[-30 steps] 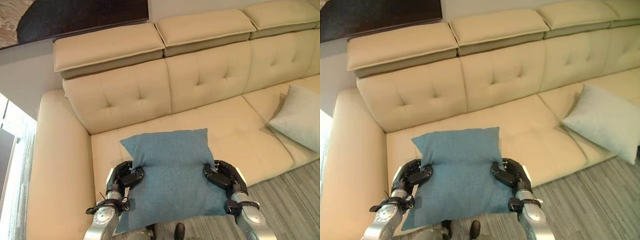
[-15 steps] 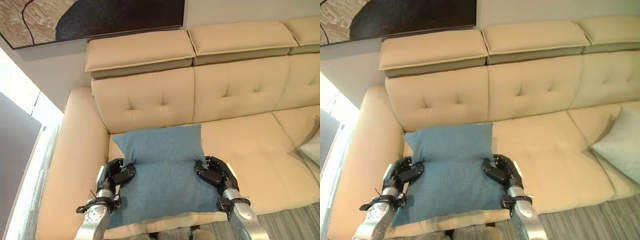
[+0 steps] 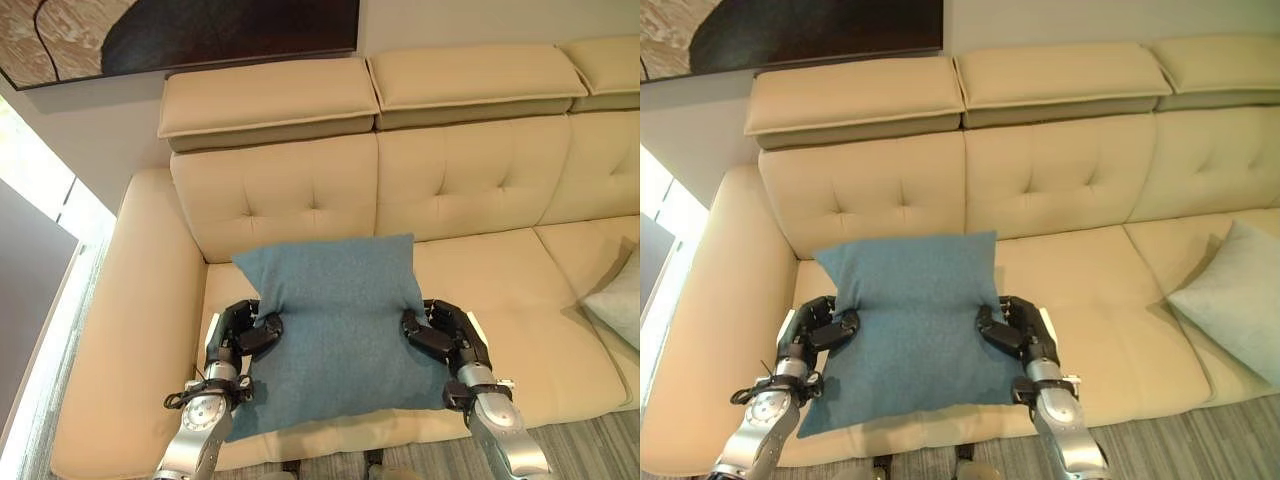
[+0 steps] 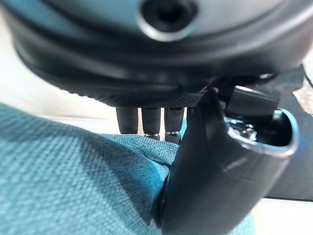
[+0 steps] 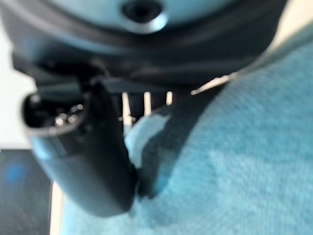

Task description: Pick up all the scattered cushions and arrange them neatly on the sofa.

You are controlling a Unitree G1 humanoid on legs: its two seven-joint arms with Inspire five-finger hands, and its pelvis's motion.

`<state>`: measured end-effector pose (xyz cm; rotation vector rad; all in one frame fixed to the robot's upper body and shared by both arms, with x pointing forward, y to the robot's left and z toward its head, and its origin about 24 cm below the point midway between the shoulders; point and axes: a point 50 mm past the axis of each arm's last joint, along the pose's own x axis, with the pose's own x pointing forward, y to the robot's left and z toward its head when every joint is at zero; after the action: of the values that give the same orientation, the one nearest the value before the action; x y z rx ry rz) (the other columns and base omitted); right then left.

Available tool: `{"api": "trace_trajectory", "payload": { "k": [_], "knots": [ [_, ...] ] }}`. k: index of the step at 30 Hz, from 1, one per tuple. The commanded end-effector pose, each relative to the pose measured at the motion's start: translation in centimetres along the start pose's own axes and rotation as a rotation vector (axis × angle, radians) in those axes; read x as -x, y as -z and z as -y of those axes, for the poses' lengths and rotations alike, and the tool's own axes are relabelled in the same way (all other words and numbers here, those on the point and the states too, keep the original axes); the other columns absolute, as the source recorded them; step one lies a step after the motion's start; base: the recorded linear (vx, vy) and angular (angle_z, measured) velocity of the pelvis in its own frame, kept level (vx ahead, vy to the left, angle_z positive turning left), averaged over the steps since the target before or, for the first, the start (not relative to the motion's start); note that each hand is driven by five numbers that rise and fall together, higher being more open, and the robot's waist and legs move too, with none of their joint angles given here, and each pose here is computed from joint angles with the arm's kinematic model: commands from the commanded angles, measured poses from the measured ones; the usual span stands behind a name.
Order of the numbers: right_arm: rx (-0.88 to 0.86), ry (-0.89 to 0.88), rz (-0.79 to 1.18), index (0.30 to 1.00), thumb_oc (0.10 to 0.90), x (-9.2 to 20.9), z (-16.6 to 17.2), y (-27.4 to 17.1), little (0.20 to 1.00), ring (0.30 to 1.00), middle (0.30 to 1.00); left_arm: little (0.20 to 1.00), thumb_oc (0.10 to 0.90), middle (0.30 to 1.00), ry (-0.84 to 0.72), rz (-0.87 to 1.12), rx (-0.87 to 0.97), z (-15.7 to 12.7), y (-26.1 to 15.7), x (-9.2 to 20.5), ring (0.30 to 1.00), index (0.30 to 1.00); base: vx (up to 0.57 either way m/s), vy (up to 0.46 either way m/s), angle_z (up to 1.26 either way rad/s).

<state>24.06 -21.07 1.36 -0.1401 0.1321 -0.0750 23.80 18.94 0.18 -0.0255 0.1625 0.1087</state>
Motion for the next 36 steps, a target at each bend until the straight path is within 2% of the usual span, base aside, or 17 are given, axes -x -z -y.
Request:
{"api": "trace_trajectory", "payload": {
  "k": [1,8,13,21,22,23,24,30,34,36],
  "knots": [
    [-0.003,-0.031,0.514,0.3,0.4,-2.5,-2.6,-10.5,0.3,0.3,0.3,0.3,0.4,0.3,0.077,0.432,-0.044,2.5,-8.8,-2.4,0.3,0.3,0.0,0.0,0.0],
    [0.096,0.102,0.784,0.3,0.4,-4.9,-4.4,-17.7,0.3,0.3,0.3,0.3,0.4,0.3,0.027,0.686,-0.073,5.3,-15.7,-4.9,0.3,0.3,-0.04,0.002,0.11],
    [0.189,0.27,0.998,0.3,0.4,-5.2,-4.3,-23.2,0.3,0.3,0.3,0.3,0.4,0.3,-0.041,0.893,-0.109,6.5,-21.5,-5.5,0.3,0.3,-0.01,-0.004,0.11],
    [0.302,0.482,1.14,0.3,0.4,-6.1,-3.8,-29.5,0.3,0.3,0.3,0.3,0.4,0.3,-0.118,1.048,-0.186,8.0,-28.1,-6.5,0.3,0.3,0.0,-0.004,0.06],
    [0.325,0.508,1.117,0.413,0.475,-6.9,-3.7,-30.9,0.413,0.413,0.413,0.564,0.576,0.564,-0.134,1.042,-0.21,8.3,-29.9,-7.2,0.564,0.564,-0.04,-0.013,0.03],
    [0.324,0.51,1.12,0.413,0.475,-6.9,-3.7,-31.0,0.413,0.413,0.413,0.564,0.576,0.564,-0.134,1.046,-0.209,8.3,-30.1,-7.2,0.564,0.564,-0.03,-0.009,0.1],
    [0.339,0.517,1.104,0.9,0.8,-7.3,-3.5,-31.7,0.9,0.9,0.9,0.9,0.8,0.9,-0.141,1.037,-0.227,8.4,-30.9,-7.6,0.9,0.9,0.0,0.0,0.16],
    [0.391,0.451,0.985,0.9,0.8,-9.3,-4.0,-33.0,0.9,0.9,0.9,0.9,0.8,0.9,-0.206,0.959,-0.361,7.0,-33.2,-9.4,0.9,0.9,0.0,-0.003,0.05],
    [0.425,0.38,0.952,0.9,0.8,-9.7,-5.0,-32.5,0.9,0.9,0.9,0.9,0.8,0.9,-0.227,0.888,-0.367,5.9,-32.3,-10.3,0.9,0.9,-0.01,-0.009,0.06],
    [0.494,0.31,0.907,0.9,0.8,-10.3,-5.7,-30.9,0.9,0.9,0.9,0.9,0.8,0.9,-0.213,0.829,-0.369,5.3,-30.7,-10.9,0.9,0.9,-0.01,-0.011,0.16]
  ]
}}
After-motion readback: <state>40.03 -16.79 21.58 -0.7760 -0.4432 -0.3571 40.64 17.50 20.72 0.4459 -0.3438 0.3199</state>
